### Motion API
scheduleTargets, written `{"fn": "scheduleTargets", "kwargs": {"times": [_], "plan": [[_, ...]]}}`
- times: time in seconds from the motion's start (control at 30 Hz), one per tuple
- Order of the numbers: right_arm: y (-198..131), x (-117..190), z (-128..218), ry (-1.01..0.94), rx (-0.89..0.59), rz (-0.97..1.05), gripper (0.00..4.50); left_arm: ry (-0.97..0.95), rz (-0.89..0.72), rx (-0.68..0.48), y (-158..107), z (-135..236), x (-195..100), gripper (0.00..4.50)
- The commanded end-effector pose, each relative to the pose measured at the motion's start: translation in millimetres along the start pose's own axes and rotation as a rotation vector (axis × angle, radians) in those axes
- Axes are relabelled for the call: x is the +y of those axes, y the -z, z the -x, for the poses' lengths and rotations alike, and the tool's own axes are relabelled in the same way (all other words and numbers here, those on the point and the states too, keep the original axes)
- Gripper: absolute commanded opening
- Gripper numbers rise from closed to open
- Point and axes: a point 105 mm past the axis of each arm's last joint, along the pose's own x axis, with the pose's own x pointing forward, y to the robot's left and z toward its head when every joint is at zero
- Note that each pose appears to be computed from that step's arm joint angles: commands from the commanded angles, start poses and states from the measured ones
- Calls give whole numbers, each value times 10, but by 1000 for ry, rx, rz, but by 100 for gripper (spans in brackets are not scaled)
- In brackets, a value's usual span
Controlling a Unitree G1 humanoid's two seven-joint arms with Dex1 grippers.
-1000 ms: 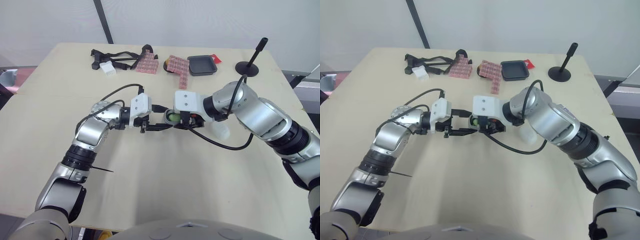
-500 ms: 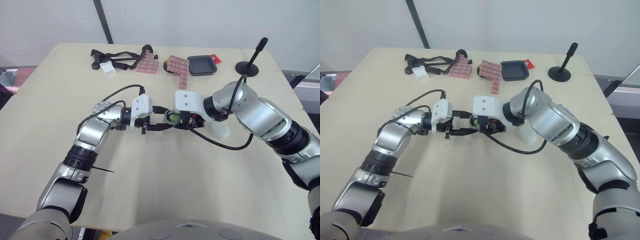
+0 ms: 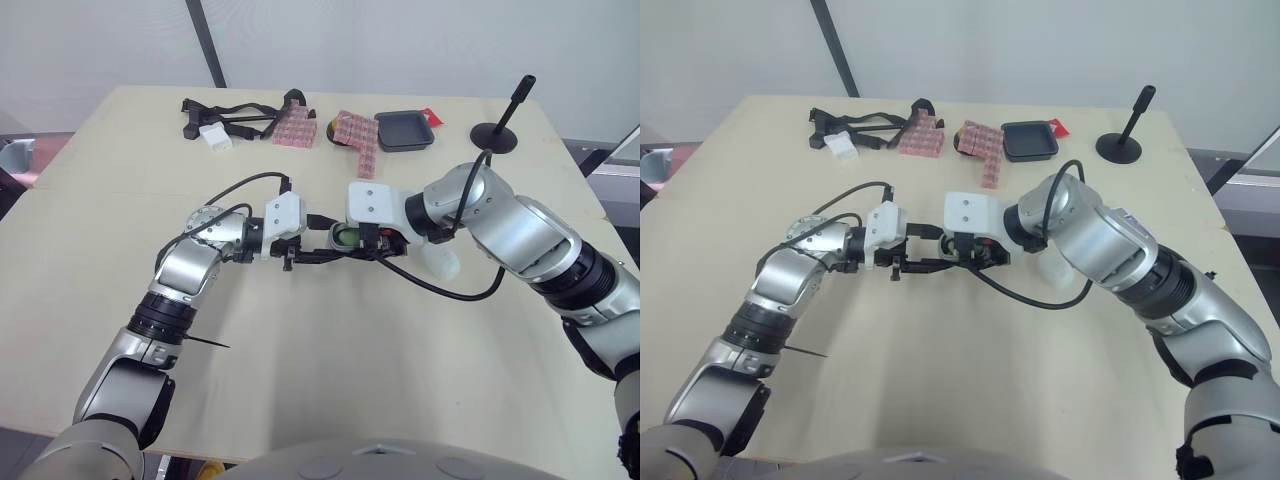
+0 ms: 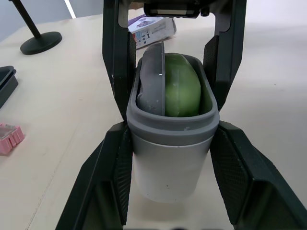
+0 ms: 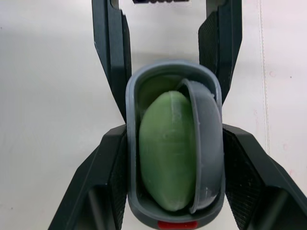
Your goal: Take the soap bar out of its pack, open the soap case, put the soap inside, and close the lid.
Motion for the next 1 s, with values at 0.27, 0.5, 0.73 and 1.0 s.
{"fn": "scheduleTargets", "kwargs": {"times": [0.27,0.5,0.73,1.0], "plan": [[-8,-57,79,61,-23,52,448,-20,-19,-19,15,73,-14,187],[253,90,381,38,33,18,448,-130,56,-85,76,291,44,187],[562,-1,653,155,133,-144,448,-168,113,-254,29,370,-122,187],[847,58,624,231,214,-370,448,-146,72,-254,208,230,-255,187]]}}
